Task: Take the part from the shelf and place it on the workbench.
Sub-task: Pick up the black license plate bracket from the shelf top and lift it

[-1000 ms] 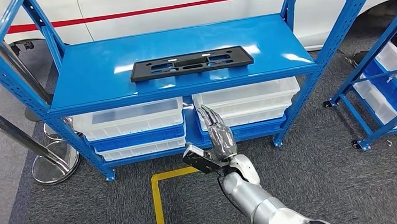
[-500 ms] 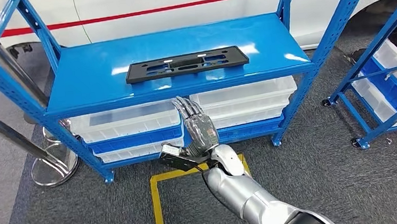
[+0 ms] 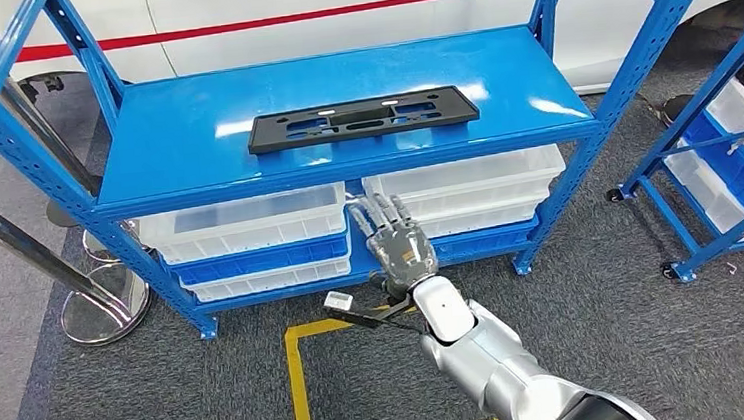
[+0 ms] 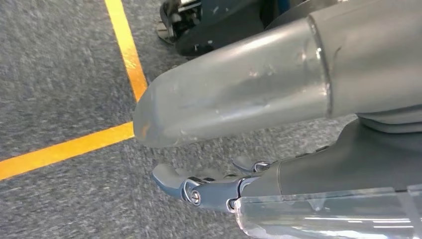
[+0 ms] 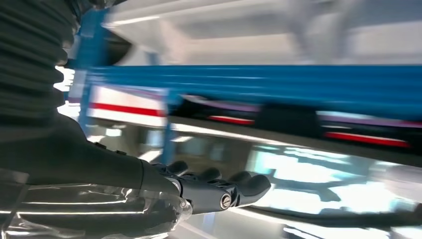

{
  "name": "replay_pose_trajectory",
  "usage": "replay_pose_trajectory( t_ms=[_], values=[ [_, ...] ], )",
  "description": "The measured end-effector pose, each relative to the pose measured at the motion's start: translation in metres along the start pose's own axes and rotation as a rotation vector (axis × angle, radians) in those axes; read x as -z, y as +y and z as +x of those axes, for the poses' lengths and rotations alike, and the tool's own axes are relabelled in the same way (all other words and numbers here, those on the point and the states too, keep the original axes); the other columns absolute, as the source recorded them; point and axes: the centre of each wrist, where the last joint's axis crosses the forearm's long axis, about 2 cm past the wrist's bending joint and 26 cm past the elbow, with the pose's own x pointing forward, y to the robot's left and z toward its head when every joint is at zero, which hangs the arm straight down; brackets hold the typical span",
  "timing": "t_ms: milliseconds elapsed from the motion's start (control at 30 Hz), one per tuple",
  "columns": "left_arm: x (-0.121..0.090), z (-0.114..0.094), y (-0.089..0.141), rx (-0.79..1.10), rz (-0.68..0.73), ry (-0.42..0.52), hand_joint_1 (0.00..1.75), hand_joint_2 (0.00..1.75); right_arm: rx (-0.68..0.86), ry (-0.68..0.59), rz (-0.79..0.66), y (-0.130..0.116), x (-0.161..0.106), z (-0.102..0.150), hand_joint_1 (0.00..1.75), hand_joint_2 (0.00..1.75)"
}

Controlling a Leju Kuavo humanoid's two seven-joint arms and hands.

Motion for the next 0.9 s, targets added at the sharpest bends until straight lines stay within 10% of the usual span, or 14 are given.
replay_pose_trajectory(
  t_ms=[900],
  values=[
    [0.011, 0.041, -0.019, 0.015, -0.227, -0.092, 0.0, 0.0, -0.227, 0.164, -0.216, -0.041, 0.039, -0.098, 0.0, 1.75]
  ],
)
